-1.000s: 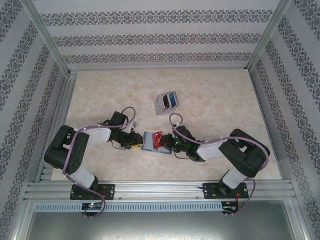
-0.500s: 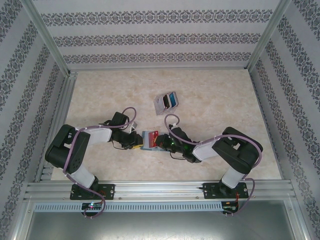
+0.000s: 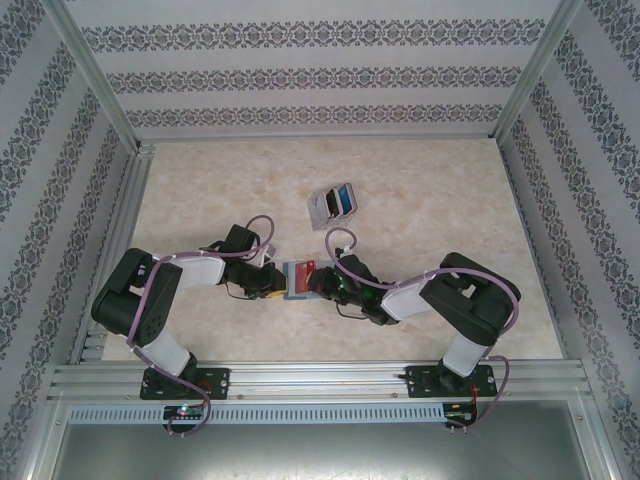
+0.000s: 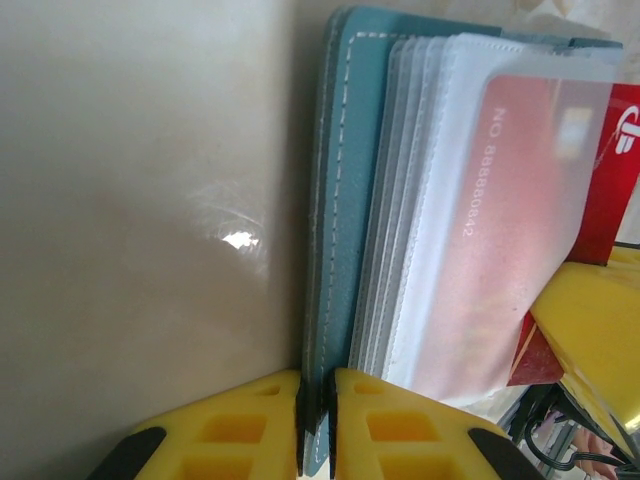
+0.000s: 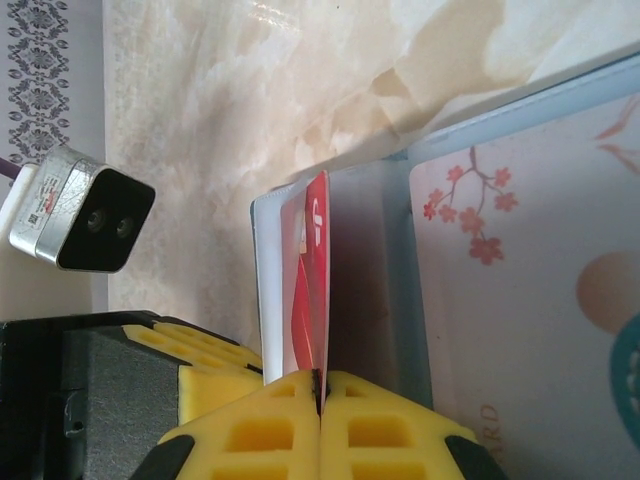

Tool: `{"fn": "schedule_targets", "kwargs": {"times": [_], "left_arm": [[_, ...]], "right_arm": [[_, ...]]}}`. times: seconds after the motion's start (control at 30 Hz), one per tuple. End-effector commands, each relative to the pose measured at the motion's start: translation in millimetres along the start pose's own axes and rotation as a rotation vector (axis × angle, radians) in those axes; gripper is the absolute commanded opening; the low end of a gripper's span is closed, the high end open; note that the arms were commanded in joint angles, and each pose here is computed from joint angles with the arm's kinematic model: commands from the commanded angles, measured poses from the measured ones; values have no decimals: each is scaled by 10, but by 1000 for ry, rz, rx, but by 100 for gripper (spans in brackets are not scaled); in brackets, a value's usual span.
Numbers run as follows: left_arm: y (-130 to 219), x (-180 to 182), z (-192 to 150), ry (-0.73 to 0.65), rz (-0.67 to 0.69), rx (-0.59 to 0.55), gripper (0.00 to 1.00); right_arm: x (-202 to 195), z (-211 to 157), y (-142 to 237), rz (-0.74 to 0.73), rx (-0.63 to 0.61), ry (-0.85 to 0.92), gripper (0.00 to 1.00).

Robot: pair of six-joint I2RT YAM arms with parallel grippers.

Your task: Put the credit cards into the card holder

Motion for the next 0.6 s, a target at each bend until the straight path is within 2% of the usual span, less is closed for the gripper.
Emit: {"fn": "schedule_targets", "kwargs": {"times": [0.0, 0.1, 0.27, 0.43, 0.57], "left_arm": [[-168, -40, -105, -41, -8, 35, 16], [-168, -34, -106, -40, -5, 35, 16], [-166, -21, -104, -46, 11, 39, 16], [-166, -23, -83, -54, 21, 39, 16], [-155, -40, -58, -62, 26, 38, 15]], "right_arm": [[-220, -75, -79, -106, 34, 23, 8], [-192, -121, -120, -98, 75, 26, 12], [-186, -110, 14, -134, 67, 57, 23], [-70, -60, 178, -201, 70, 134, 45], [-22, -20, 285, -259, 89, 162, 53]]}}
Point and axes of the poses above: each hand's point on the last joint's axis, 136 mm out from that joint toward the fingers, its own y axis back along the fingers, its own x axis along the line the jaws close on, z = x × y, the point moved 5 cm from there along y, back along the fingers, and after that the axes turned 8 degrees about -y, right-handed, at the moved point
